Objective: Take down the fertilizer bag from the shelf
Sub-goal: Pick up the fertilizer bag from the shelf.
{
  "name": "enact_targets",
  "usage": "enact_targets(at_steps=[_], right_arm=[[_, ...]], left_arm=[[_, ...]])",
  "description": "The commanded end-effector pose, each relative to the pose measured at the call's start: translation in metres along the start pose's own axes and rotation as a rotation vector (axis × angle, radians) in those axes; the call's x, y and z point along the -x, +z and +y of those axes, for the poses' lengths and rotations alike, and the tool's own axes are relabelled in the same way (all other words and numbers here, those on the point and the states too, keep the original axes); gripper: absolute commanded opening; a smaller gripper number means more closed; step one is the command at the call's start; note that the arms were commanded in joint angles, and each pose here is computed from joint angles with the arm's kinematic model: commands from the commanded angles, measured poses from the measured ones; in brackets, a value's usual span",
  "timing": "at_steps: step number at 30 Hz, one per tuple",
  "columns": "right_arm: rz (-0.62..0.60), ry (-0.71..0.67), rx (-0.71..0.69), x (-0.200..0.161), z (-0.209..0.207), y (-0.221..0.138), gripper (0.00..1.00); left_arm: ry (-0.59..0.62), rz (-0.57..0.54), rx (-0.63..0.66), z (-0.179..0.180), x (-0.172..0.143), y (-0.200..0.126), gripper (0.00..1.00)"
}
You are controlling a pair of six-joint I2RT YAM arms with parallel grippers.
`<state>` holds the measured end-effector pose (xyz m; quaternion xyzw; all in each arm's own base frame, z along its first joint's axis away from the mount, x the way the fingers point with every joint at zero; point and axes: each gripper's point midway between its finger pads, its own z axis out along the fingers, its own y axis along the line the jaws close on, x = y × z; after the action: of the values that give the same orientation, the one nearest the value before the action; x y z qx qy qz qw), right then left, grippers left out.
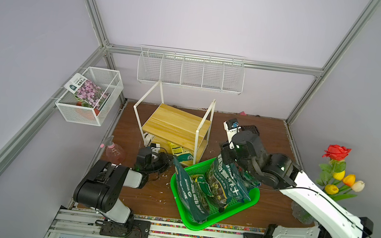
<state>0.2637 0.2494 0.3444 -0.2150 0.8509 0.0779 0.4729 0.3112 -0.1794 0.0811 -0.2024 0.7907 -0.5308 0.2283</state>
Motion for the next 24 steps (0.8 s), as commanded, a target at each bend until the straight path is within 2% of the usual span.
enact_targets(at_steps=[1,3,4,5,9,15,19,24], right_arm=[[-0.008,0.005,-0.028,-0.001,-0.007,-0.001,0.45],[-0.008,0.003,-0.029,-0.001,-0.007,-0.001,0.45],[-0.011,0.003,-0.028,0.0,-0.007,-0.002,0.45],[-0.011,0.003,-0.03,0.0,-0.008,-0.002,0.45],[-0.019,0.0,-0.034,0.001,-0.01,-0.004,0.45],[-0.012,-0.009,-0.025,-0.003,-0.008,-0.003,0.45],[-0.011,-0.028,-0.011,-0.004,-0.006,-0.002,0.45],[-0.033,-0.055,0.026,0.002,0.0,-0.005,0.45]], left_arm=[[0.071,0.001,0.02,-0.005,0.001,-0.002,0.14],[0.082,-0.003,0.027,-0.007,0.002,-0.004,0.08],[0.083,-0.007,0.025,-0.008,0.003,-0.006,0.01],[0.086,-0.016,0.023,-0.011,0.005,-0.009,0.0],[0.11,-0.059,0.033,-0.022,0.014,-0.022,0.0],[0.241,-0.165,0.102,-0.051,0.029,-0.051,0.0],[0.266,-0.227,0.068,-0.071,0.032,-0.067,0.0],[0.28,-0.234,0.042,-0.091,0.03,-0.078,0.0]])
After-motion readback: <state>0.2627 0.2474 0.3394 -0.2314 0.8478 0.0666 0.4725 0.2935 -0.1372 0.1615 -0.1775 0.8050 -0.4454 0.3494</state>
